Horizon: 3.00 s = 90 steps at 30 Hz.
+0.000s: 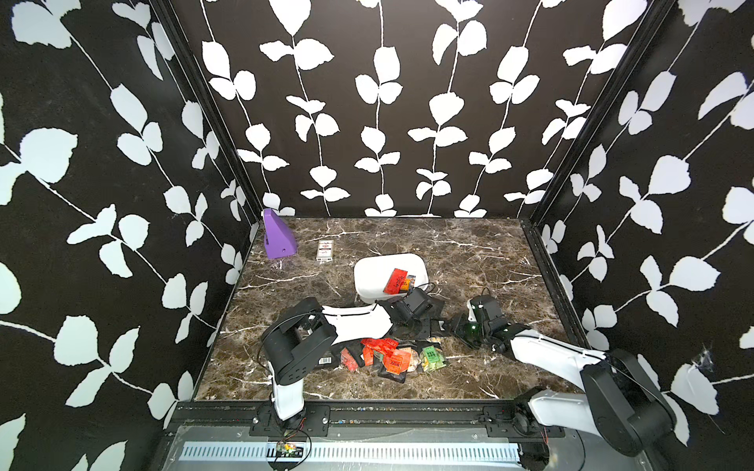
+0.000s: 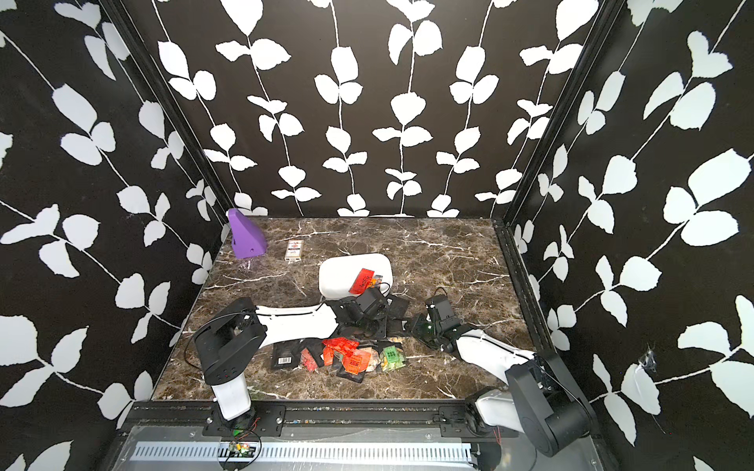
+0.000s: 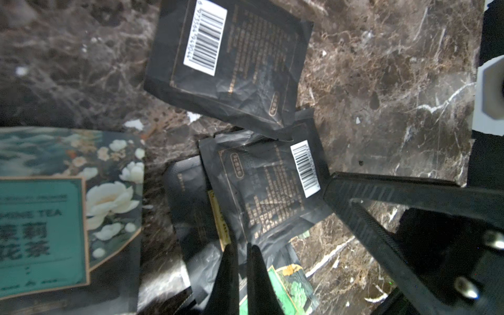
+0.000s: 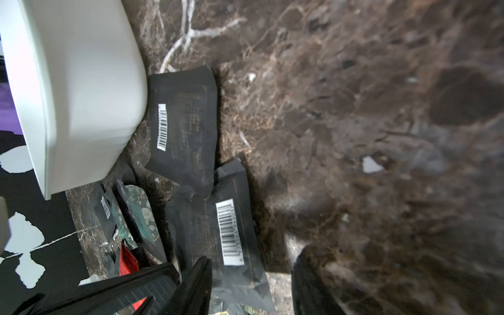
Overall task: Put the tea bags into the storage box
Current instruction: Pick up the tea bag from the center of the board, then place the tea bag in the storage box.
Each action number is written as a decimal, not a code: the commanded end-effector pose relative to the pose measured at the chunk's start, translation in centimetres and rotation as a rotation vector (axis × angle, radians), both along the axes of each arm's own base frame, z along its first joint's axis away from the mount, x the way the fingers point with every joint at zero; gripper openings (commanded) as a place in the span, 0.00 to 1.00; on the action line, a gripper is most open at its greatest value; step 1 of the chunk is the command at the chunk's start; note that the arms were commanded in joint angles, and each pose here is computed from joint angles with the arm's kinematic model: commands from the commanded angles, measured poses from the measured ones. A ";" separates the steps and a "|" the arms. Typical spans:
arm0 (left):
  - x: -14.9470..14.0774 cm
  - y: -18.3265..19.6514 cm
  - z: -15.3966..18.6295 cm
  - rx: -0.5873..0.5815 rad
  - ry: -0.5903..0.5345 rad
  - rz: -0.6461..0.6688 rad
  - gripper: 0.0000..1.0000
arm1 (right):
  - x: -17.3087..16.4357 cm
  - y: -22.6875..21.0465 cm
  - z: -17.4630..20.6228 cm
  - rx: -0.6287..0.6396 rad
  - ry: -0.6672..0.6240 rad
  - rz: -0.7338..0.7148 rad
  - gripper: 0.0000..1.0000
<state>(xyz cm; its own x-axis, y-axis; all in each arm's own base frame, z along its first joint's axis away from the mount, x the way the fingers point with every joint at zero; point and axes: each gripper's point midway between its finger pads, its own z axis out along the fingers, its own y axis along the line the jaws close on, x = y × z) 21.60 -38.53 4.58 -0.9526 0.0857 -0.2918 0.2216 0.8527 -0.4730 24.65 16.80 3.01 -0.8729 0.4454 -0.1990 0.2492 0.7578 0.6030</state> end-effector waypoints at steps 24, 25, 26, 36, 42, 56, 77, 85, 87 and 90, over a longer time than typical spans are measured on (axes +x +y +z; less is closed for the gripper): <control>-1.0 1.1 -2.0 0.065 0.046 -0.009 0.07 | -0.8 -0.6 -2.9 -0.050 0.048 -0.035 0.20; -0.9 1.1 -2.0 0.064 0.045 -0.008 0.07 | -0.8 -0.6 -2.8 -0.049 0.046 -0.035 0.17; -0.9 1.0 -1.9 0.062 0.046 -0.008 0.07 | -0.8 -0.6 -2.8 -0.050 0.044 -0.034 0.15; -0.5 0.8 1.8 0.038 -0.001 -0.025 0.10 | -0.7 -0.4 -0.3 -0.087 0.014 0.003 0.00; 0.5 1.5 6.2 0.039 -0.105 -0.030 0.19 | -1.6 -1.3 2.3 -0.114 -0.030 0.008 0.00; 2.7 8.2 13.2 0.095 -0.371 0.088 0.43 | -1.9 -3.5 12.2 -0.157 -0.211 -0.012 0.00; 1.6 21.3 10.0 0.074 -0.399 0.429 0.69 | 8.0 8.0 22.7 -0.099 -0.379 0.200 0.00; 0.4 21.0 8.0 -0.007 -0.336 0.435 0.71 | 13.3 14.4 19.3 -0.061 -0.339 0.234 0.00; 0.1 20.8 7.5 -0.014 -0.315 0.429 0.70 | 14.3 16.0 18.4 -0.052 -0.333 0.252 0.00; -0.1 20.4 7.0 -0.026 -0.294 0.420 0.71 | 15.3 17.4 16.3 -0.065 -0.299 0.261 0.00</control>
<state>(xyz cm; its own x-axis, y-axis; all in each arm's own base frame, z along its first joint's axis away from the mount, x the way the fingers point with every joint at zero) 21.63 -17.49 11.84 -0.7711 -0.2766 -0.5735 -0.0102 0.9060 -0.4232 38.80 32.14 17.62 -0.8723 0.1857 -0.4523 -0.0968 0.8412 0.5321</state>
